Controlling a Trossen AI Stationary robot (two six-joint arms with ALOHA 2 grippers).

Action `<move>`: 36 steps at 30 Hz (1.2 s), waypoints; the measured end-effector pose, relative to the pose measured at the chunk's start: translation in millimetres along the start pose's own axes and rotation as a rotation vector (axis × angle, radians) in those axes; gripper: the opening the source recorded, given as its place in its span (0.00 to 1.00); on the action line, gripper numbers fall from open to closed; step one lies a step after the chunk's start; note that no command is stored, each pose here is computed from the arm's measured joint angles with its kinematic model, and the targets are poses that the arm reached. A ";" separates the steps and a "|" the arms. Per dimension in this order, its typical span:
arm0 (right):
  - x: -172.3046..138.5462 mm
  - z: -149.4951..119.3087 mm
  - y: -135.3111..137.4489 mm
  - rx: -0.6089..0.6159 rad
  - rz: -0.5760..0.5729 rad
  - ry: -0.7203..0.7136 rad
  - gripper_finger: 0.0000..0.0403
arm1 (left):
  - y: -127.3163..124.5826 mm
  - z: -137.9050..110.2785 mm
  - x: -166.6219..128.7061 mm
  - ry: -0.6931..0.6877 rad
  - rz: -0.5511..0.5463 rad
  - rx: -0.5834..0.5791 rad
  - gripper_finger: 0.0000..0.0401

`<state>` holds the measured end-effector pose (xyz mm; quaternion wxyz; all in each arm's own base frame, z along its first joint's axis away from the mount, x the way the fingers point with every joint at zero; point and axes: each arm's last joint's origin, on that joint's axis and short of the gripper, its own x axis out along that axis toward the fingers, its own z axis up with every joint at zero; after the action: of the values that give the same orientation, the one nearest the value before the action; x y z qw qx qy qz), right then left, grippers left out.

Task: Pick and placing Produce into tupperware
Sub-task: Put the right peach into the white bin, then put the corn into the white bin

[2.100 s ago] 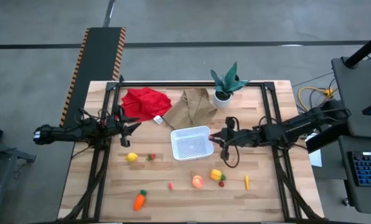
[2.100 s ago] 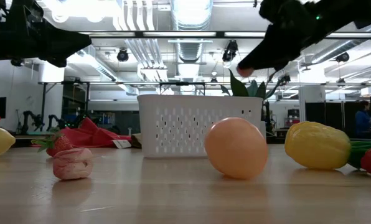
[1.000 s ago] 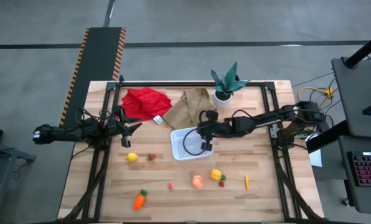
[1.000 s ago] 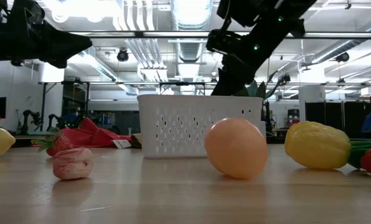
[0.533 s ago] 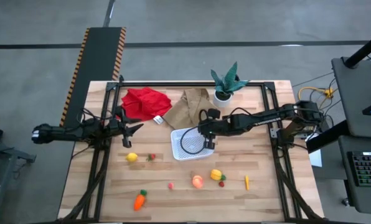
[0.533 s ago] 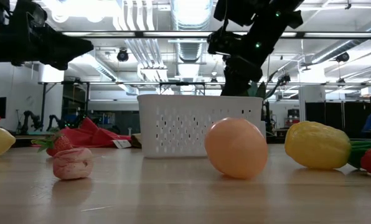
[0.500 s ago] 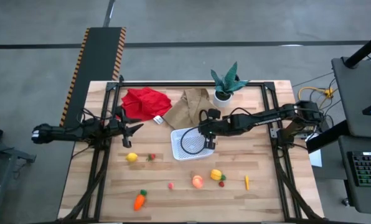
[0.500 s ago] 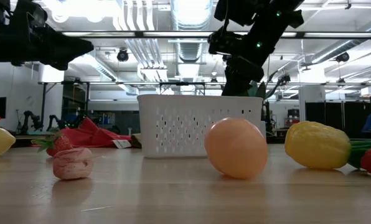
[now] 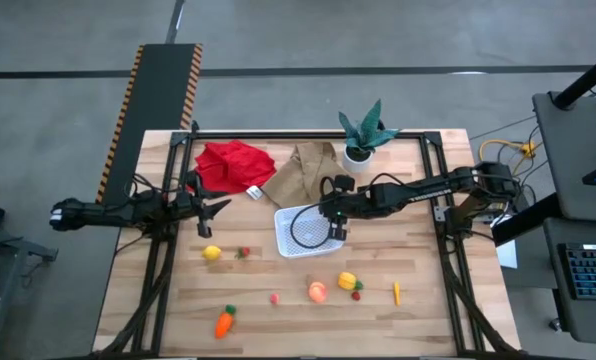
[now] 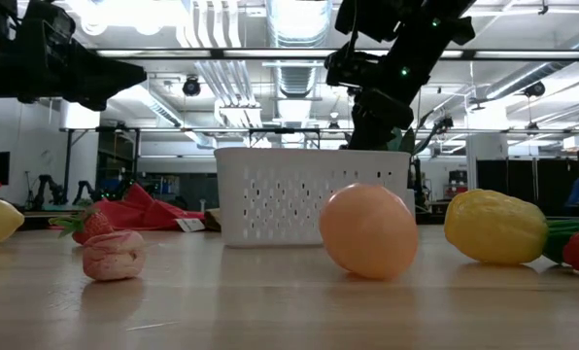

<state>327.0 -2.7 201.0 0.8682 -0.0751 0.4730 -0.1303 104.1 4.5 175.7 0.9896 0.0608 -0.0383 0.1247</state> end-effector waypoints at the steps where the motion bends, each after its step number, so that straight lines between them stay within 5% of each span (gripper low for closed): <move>1: 0.0 0.0 0.0 -0.001 -0.001 0.000 0.25 | 0.0 0.0 0.1 0.000 0.000 0.000 0.20; 15: -6.4 2.1 -2.1 0.009 -0.003 -0.021 0.35 | -0.1 -0.2 0.1 0.002 0.000 0.001 0.20; 27: -79.2 -22.2 -20.3 0.223 0.005 0.060 0.33 | 0.0 -0.1 0.1 0.001 0.000 0.000 0.20; 36: -132.8 -54.1 -5.9 0.421 0.081 0.047 0.32 | 0.1 0.5 -0.1 -0.005 0.001 -0.001 0.20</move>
<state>211.8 30.8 279.7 0.8580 0.1300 0.4580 -0.1928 104.0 4.5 176.2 0.9895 0.0605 -0.0407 0.1251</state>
